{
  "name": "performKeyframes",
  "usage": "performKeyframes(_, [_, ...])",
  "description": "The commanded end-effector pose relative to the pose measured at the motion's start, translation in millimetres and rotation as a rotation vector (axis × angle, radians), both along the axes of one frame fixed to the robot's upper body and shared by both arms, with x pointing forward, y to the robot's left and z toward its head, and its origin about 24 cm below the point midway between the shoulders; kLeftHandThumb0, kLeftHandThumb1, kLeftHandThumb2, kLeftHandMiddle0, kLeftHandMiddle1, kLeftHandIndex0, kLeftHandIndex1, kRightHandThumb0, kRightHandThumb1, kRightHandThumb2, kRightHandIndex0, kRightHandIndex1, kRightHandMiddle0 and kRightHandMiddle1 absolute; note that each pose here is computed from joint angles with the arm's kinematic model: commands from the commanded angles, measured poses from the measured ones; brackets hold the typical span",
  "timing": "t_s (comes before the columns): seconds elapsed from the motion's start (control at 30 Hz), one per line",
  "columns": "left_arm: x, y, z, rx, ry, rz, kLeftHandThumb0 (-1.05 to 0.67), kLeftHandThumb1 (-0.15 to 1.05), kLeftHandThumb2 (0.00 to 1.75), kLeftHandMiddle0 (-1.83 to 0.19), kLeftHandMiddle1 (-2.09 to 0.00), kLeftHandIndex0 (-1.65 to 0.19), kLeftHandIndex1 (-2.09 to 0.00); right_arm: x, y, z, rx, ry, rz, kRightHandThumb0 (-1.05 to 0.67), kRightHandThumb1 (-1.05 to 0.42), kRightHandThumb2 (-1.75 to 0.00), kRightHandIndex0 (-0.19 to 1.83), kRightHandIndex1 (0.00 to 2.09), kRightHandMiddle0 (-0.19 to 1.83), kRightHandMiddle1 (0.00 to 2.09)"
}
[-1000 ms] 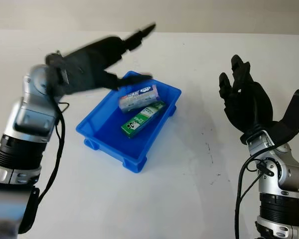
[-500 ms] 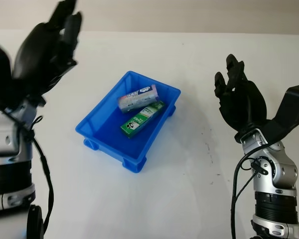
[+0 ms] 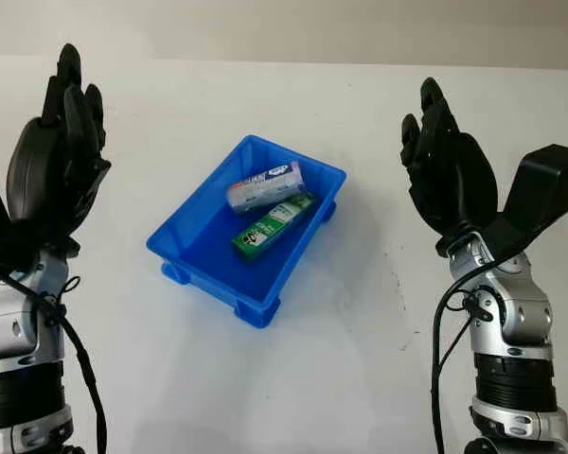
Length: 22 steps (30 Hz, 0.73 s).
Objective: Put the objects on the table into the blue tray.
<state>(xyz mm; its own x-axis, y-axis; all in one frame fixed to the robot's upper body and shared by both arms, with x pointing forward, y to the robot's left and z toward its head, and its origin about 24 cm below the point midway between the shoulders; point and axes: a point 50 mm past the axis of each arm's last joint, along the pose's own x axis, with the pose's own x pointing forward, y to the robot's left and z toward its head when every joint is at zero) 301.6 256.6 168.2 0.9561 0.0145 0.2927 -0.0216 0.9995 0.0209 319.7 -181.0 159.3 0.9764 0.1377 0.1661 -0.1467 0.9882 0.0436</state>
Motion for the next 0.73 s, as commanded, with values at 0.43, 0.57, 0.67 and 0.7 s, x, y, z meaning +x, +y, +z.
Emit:
performKeyframes(0.43, [-2.3,-18.2,-24,0.003,0.022,0.03,-0.9,1.05,0.73,0.19,0.0,0.19,0.0,-1.5,2,-1,-0.038,-0.013,0.011,-0.81,-1.05,-0.85,-0.19,0.0,-0.19,0.0])
performKeyframes(0.57, [-3.6,-20.4,-24,0.009,0.017,0.04,-0.89,1.05,0.75,0.19,0.0,0.19,0.0,-2.4,1,-4,-0.029,-0.008,0.008,-0.8,-1.05,-0.85,-0.19,0.0,-0.19,0.0])
performKeyframes(0.67, [-5.1,-20.4,-24,0.007,0.019,0.048,-0.88,1.05,0.75,0.19,0.0,0.19,0.0,-3.8,0,-5,-0.024,-0.006,0.007,-0.8,-1.05,-0.85,-0.19,0.0,-0.19,0.0])
performKeyframes(0.7, [-5.4,-20.6,-24,0.006,0.022,0.051,-0.88,1.05,0.75,0.19,0.0,0.19,0.0,-4.1,0,-5,-0.021,-0.005,0.006,-0.8,-1.05,-0.85,-0.19,0.0,-0.19,0.0])
